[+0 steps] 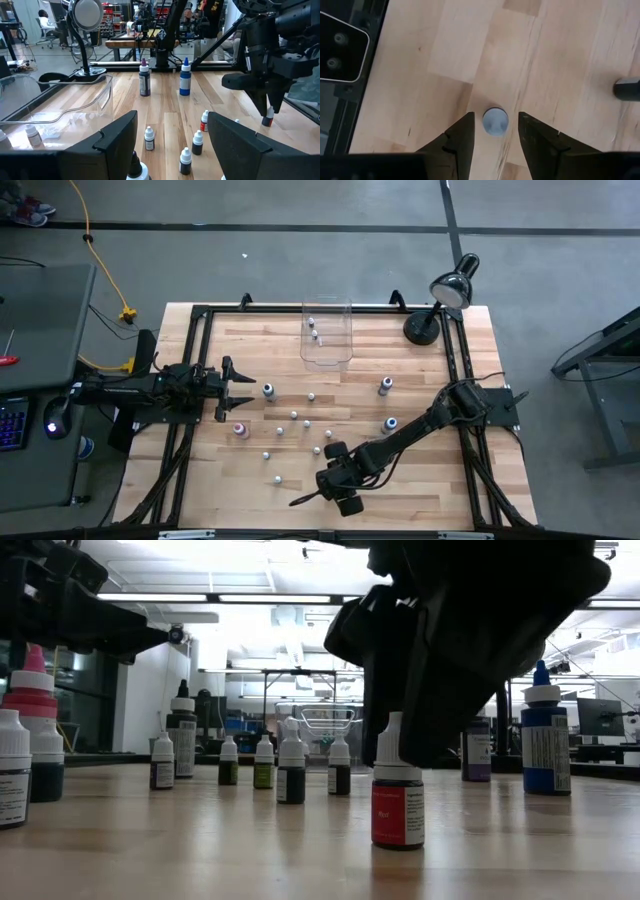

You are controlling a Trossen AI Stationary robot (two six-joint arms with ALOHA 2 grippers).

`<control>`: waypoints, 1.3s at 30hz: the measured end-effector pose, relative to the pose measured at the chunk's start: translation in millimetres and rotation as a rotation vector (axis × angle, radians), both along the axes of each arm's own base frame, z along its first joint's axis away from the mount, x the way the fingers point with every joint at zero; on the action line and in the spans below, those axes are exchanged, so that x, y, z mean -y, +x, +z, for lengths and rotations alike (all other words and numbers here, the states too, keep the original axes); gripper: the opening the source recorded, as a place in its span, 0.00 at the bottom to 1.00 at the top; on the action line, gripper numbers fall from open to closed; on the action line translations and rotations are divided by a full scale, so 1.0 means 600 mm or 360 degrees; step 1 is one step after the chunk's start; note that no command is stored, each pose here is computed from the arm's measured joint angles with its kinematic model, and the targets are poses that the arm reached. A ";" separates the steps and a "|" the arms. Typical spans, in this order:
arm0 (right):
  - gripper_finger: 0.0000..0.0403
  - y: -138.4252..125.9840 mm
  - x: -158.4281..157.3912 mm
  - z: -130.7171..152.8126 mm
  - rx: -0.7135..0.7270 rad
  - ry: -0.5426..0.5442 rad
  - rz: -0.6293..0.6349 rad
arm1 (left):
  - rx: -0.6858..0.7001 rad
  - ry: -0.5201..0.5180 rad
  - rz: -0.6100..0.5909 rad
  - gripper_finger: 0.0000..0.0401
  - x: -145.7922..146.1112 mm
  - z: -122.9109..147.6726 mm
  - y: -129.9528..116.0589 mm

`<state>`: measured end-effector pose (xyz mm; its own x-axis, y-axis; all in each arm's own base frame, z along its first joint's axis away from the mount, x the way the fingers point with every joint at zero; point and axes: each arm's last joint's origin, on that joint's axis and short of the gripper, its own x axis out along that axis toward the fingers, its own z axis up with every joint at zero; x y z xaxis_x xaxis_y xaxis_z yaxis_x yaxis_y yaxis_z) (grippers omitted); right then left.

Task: Pick & Place food coloring
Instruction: Put the small food coloring bottle into the transparent bin

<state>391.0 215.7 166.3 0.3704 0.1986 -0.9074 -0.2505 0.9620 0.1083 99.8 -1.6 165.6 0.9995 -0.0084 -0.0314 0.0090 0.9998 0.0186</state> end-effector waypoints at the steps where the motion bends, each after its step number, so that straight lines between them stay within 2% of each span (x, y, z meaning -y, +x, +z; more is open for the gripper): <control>1: 0.34 0.000 0.000 0.000 -0.0001 0.0000 0.0000 | 0.0001 0.0000 0.0000 0.60 0.000 0.000 0.000; 22: 0.13 0.000 0.000 0.001 0.0002 0.0016 -0.0027 | 0.0001 0.0000 0.0000 0.60 0.000 0.000 0.000; 33: 0.13 0.001 -0.001 0.006 0.0009 0.0047 -0.0058 | 0.0000 0.0000 -0.0001 0.60 0.000 0.000 0.000; 39: 0.12 -0.002 0.000 0.034 0.0072 0.0107 -0.0085 | 0.0001 0.0000 0.0000 0.60 0.000 0.000 0.000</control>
